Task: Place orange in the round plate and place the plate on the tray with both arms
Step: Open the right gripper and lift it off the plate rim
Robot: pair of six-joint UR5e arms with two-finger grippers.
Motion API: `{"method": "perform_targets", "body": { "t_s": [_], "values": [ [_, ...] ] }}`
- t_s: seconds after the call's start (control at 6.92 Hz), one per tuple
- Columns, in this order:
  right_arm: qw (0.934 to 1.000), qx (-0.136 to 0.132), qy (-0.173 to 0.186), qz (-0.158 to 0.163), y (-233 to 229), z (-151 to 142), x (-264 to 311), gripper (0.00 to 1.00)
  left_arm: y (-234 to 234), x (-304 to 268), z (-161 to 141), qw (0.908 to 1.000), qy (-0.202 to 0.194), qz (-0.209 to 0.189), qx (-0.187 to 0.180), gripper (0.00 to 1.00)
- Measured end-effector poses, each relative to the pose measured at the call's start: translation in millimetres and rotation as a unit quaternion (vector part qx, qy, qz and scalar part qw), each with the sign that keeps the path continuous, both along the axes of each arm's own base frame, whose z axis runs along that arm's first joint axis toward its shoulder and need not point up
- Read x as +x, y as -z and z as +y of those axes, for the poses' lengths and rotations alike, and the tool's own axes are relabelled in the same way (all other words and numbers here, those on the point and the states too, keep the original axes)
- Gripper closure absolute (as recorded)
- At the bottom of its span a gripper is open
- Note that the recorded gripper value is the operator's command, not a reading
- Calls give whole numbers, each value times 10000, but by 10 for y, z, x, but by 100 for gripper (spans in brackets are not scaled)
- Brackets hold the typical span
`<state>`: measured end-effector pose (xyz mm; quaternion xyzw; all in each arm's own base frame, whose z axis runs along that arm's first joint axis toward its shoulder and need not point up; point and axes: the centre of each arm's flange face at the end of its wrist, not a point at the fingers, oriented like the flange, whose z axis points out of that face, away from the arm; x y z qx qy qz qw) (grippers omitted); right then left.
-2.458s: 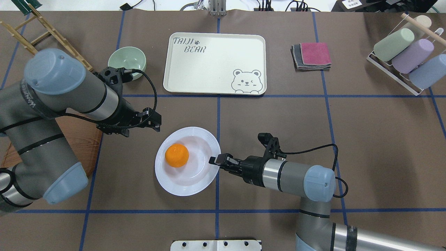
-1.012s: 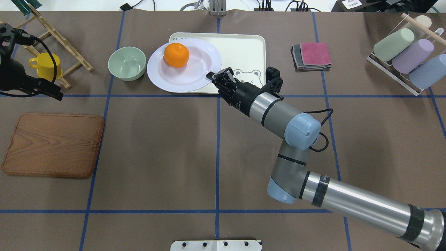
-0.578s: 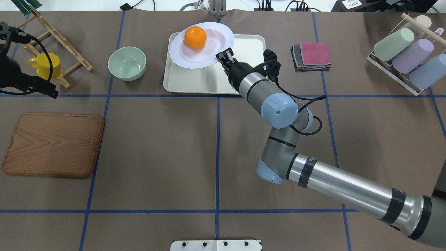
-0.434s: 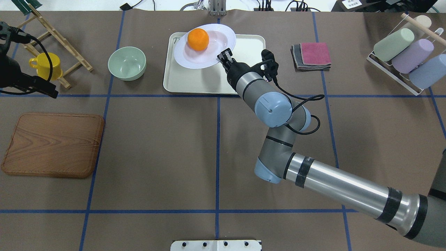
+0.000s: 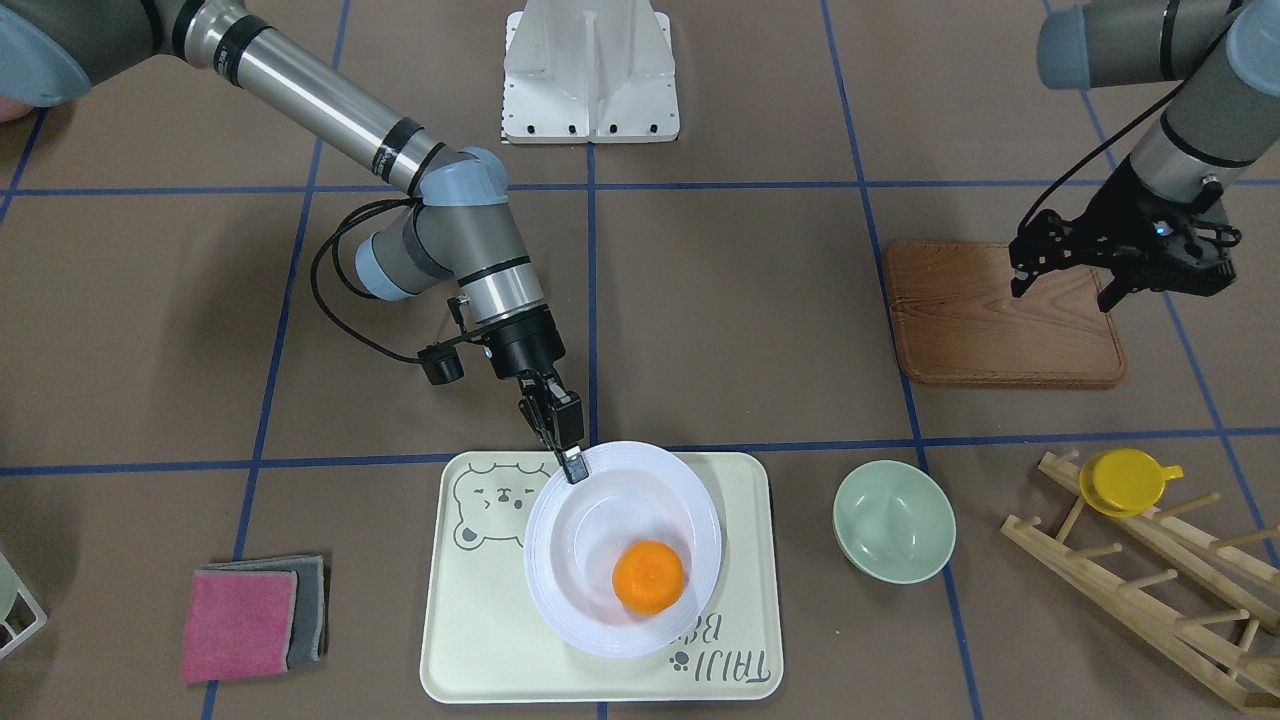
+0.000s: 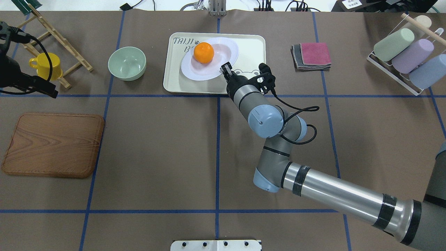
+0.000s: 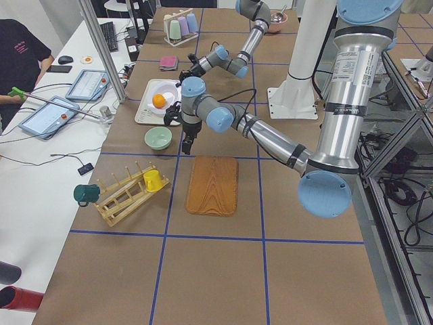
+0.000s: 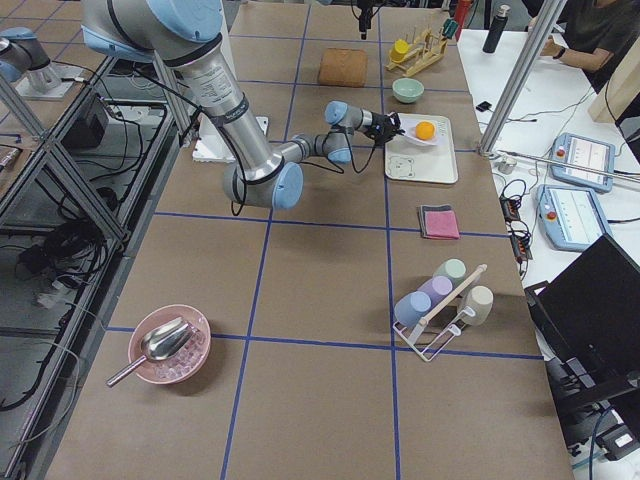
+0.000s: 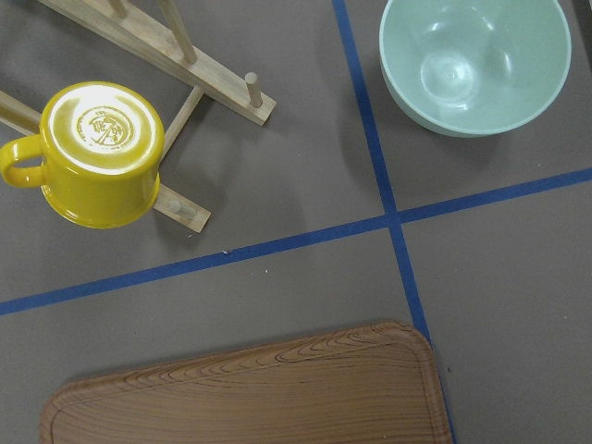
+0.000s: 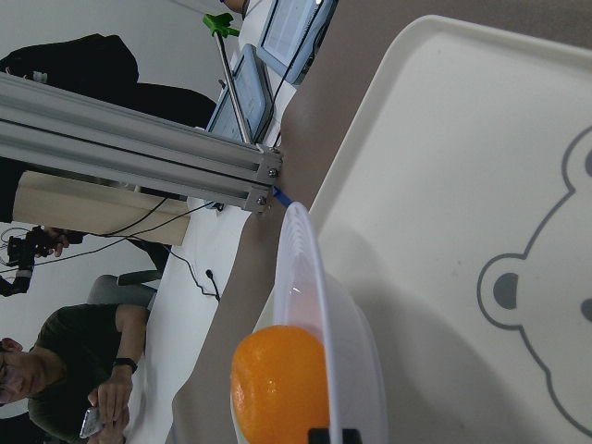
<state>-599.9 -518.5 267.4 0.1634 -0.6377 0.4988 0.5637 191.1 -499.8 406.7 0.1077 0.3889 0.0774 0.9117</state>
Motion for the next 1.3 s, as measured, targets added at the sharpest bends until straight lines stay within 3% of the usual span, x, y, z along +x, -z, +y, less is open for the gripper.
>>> {"method": "perform_targets", "body": {
  "t_s": [0.29, 0.43, 0.58, 0.72, 0.87, 1.01, 1.16, 1.3],
  "values": [
    [9987, -108, 152, 481, -33, -14, -64, 0, 0, -11, -4, 10000, 10, 2, -1, 2],
    [9947, 17, 505, 893, -23, -59, 7, 0, 0, -25, -9, 10000, 24, 1, -3, 2],
    [9834, 151, 1043, 1478, -24, -97, 171, 0, 2, -35, -12, 10000, 33, 2, -2, 2],
    [9601, 311, 1782, 2134, -16, -60, 448, 0, 4, -38, -14, 10000, 36, 3, 0, 2],
    [9276, 548, 2524, 2700, 16, 0, 836, 0, 4, -42, -18, 10000, 41, 1, 1, 2],
    [8973, 707, 3100, 3062, 93, -16, 1276, 0, 0, -54, -22, 10000, 31, -8, 21, 2],
    [8753, 769, 3499, 3249, 145, -138, 1718, 0, -57, -103, -32, 10000, -37, -47, 77, 2],
    [8611, 812, 3687, 3407, 148, -374, 2204, 0, -238, -226, -19, 9996, -183, -154, 153, 2]
  ]
}}
